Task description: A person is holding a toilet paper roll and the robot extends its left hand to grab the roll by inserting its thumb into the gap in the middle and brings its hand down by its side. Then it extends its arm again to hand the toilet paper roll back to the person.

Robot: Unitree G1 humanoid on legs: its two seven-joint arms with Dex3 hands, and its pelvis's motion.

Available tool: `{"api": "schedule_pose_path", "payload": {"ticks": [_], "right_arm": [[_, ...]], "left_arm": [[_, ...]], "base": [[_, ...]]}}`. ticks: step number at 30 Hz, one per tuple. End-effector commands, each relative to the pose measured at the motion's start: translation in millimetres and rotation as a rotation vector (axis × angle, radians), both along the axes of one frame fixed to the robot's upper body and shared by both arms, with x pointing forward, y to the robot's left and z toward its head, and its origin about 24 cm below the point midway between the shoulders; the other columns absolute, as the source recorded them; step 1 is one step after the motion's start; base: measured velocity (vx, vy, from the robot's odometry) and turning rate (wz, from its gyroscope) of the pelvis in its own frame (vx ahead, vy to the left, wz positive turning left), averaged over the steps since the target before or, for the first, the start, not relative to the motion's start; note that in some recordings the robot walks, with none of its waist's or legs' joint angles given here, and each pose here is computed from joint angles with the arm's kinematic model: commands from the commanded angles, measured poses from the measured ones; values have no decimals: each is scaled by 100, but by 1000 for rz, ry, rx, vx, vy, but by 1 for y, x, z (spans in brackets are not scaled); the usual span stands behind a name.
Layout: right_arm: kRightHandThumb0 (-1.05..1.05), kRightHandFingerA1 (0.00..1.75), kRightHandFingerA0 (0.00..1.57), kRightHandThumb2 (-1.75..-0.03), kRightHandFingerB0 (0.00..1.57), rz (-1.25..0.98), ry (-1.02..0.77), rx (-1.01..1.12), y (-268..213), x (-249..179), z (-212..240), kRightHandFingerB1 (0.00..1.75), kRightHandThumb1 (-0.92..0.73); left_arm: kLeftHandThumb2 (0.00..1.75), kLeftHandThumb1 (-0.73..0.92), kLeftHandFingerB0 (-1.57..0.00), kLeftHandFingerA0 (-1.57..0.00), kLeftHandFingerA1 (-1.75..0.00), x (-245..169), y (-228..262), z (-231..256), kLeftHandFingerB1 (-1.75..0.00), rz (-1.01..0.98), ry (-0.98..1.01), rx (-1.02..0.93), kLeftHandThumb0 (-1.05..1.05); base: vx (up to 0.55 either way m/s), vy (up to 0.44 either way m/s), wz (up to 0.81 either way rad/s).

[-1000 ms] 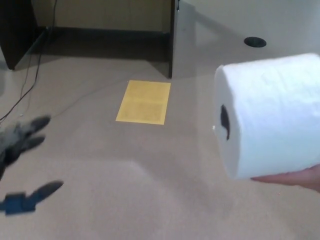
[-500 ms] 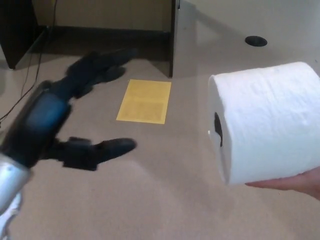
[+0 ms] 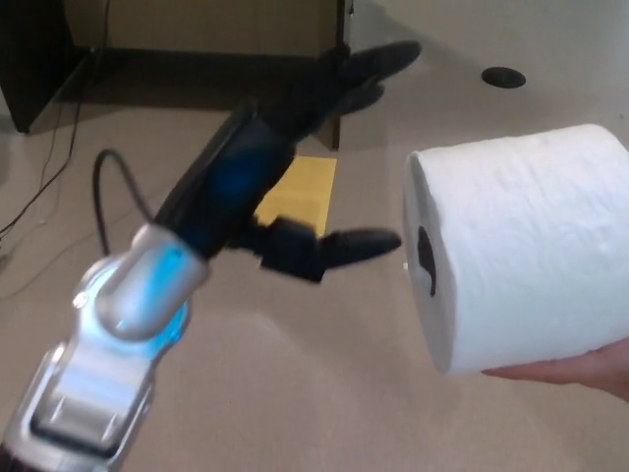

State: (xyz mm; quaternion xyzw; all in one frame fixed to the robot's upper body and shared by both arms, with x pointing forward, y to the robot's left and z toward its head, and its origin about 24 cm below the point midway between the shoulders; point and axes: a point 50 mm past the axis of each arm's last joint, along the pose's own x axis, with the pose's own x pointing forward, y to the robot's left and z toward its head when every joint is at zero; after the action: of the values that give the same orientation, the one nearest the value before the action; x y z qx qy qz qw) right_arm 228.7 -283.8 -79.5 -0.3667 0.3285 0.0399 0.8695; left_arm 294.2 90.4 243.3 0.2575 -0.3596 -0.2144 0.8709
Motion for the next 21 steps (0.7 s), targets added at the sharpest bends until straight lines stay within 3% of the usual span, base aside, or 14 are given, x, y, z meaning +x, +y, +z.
{"api": "schedule_pose_path", "payload": {"ticks": [1, 3, 4, 8, 9, 10, 14, 15, 16, 17, 19, 20, 21], "right_arm": [[-43, 75, 64, -83, 31, -5, 9, -13, -4, -1, 1, 49, -53], [-42, 76, 65, -84, 30, -5, 8, -10, -4, -1, 1, 48, -53], [-36, 69, 66, -59, 37, -5, 12, -9, -4, -1, 1, 35, -65], [-35, 69, 66, -58, 37, -4, 5, -1, -4, 1, 2, 36, -66], [-36, 70, 66, -58, 38, 1, 11, -2, -4, -1, 1, 36, -66], [-41, 75, 64, -83, 33, 2, 12, -4, -3, -1, 1, 49, -53], [-43, 70, 61, -83, 33, 4, 21, -7, -4, -2, 0, 49, -53], [-37, 61, 62, -59, 39, 5, 14, 3, -2, 1, 1, 37, -67], [-38, 62, 64, -59, 38, 5, 14, -4, -2, 3, 2, 36, -66], [-44, 66, 57, -83, 33, 2, 15, -1, -2, 3, 2, 49, -53], [-44, 64, 56, -83, 33, 9, 21, -6, -2, 2, 1, 49, -53], [-37, 61, 64, -59, 40, 16, 22, -12, -2, 2, 1, 37, -66], [-37, 64, 66, -59, 40, 21, 25, -22, -2, 2, 1, 37, -66]], "left_arm": [[64, 39, -11, -24, -43, 10, -7, 10, -33, 68, -43, 10, -49], [64, 39, -10, -23, -43, 12, -10, 13, -33, 71, -49, 7, -50], [63, 39, -9, -23, -43, 12, -12, 14, -32, 79, -53, 13, -50], [64, 39, -10, -23, -43, 14, -11, 13, -33, 83, -56, 16, -51], [64, 39, -9, -23, -43, 13, -11, 11, -33, 93, -55, 29, -52], [63, 38, -9, -23, -43, 13, -10, 10, -33, 90, -54, 25, -50], [63, 38, -9, -21, -43, 13, -9, 7, -32, 93, -48, 41, -53], [63, 38, -9, -20, -41, 13, -6, 7, -32, 86, -44, 46, -52], [64, 37, -7, -19, -42, 13, -5, 7, -31, 86, -44, 57, -52], [81, 24, 0, -1, -48, 13, -3, 6, -49, 86, -43, 73, -28], [80, 22, 0, -2, -49, 12, -1, 3, -48, 80, -36, 81, -26], [79, 22, 0, -2, -49, 12, 1, 2, -49, 78, -35, 96, -25], [79, 22, 0, -1, -49, 12, 3, 1, -49, 75, -25, 102, -25]], "base": [[0, 0, 0], [0, 0, 0], [0, 0, 0], [0, 0, 0], [0, 0, 0], [0, 0, 0], [0, 0, 0], [0, 0, 0], [0, 0, 0], [0, 0, 0], [0, 0, 0], [0, 0, 0], [0, 0, 0]]}}
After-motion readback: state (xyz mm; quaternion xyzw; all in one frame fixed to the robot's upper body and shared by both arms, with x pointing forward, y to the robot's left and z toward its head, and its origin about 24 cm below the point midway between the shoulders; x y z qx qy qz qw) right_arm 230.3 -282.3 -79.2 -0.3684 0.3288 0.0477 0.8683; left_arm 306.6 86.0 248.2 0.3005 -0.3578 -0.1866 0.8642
